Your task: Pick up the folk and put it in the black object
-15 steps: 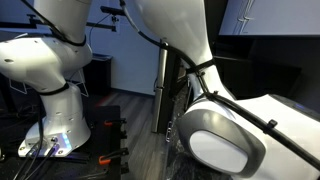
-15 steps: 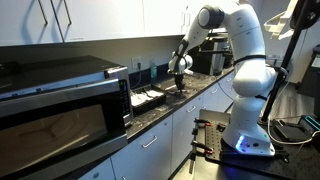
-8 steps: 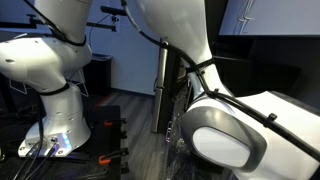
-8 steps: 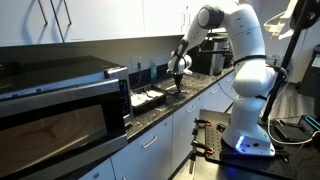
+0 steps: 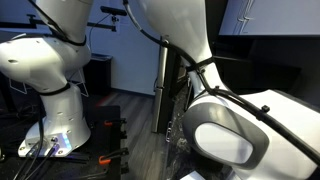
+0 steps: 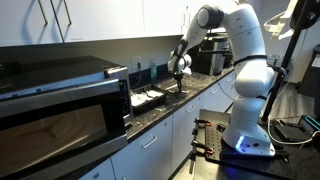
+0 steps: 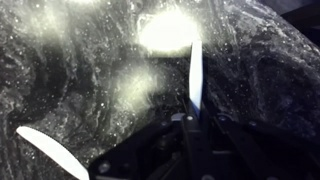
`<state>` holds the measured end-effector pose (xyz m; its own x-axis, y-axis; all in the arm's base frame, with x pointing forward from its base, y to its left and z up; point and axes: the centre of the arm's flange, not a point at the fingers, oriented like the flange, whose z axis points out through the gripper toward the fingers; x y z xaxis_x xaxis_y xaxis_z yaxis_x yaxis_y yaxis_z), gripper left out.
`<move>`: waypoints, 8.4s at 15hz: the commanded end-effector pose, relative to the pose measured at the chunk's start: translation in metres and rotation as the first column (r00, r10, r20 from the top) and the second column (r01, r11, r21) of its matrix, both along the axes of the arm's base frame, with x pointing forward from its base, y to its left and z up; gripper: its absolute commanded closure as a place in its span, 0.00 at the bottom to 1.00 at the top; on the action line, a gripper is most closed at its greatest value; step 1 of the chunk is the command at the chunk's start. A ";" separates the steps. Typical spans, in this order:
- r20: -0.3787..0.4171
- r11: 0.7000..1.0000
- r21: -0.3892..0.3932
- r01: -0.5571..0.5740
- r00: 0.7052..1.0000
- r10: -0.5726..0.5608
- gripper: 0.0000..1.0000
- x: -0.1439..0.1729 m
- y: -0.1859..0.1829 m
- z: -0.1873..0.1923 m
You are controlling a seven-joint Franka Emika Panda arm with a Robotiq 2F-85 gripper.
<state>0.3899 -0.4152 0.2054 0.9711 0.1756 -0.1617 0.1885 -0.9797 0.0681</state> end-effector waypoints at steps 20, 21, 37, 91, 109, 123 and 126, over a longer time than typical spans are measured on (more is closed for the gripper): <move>0.108 0.844 0.147 0.515 0.840 -0.532 0.89 -0.014 -0.040 0.008; 0.110 0.846 0.145 0.513 0.841 -0.529 0.89 -0.013 -0.042 0.008; 0.044 0.434 0.232 0.870 0.437 -0.898 0.97 0.027 -0.033 0.014; 0.108 -0.487 0.267 0.832 -0.528 -0.842 0.97 0.035 -0.036 0.005; 0.012 -0.571 0.180 0.801 -0.582 -0.813 0.48 0.014 -0.036 0.004; 0.154 -0.271 0.074 0.960 -0.279 -0.948 0.00 0.016 0.057 0.030; 0.221 -0.184 0.006 0.983 -0.181 -0.958 0.00 -0.001 0.065 0.037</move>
<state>0.4136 -0.3724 0.2204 -0.0653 -0.9978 0.0106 -0.9961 0.0658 0.0587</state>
